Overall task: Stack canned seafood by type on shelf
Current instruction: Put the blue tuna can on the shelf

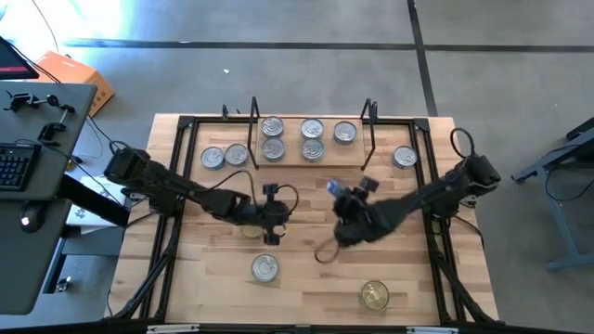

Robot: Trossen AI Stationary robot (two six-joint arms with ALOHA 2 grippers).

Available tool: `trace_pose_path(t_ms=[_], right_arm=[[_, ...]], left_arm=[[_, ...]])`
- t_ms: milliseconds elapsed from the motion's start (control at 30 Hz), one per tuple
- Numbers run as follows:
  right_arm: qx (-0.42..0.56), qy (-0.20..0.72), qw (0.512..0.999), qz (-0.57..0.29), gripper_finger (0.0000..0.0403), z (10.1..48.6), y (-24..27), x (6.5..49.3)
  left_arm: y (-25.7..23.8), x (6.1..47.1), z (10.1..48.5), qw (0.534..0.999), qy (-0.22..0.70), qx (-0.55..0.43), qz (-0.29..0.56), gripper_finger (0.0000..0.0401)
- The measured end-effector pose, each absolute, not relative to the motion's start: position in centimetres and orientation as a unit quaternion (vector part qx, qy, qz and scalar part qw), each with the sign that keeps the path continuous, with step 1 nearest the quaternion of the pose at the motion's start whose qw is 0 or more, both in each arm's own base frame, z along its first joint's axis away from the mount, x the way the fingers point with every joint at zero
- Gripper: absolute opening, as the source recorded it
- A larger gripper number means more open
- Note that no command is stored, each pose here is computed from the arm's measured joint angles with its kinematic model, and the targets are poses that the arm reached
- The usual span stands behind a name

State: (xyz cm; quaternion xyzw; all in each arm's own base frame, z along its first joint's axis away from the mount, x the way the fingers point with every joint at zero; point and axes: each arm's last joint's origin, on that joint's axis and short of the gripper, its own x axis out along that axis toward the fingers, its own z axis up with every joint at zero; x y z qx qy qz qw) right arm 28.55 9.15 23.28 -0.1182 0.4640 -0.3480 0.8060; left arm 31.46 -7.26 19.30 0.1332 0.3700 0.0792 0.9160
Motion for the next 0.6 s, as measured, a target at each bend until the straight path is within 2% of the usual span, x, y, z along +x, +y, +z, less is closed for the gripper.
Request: trace_pose_path(t_ms=[367,600], right_arm=[[-0.191,0.575,0.701,-0.376,0.0122,20.6,-1.1,32.1],[-0.205,0.630,0.661,-0.353,0.0122,18.4,-3.8,32.7]], left_arm=[[-10.3,30.2,20.1,0.916,0.337,0.184,0.119,0.0000],[-10.3,30.2,20.1,0.916,0.336,0.180,0.124,0.0000]])
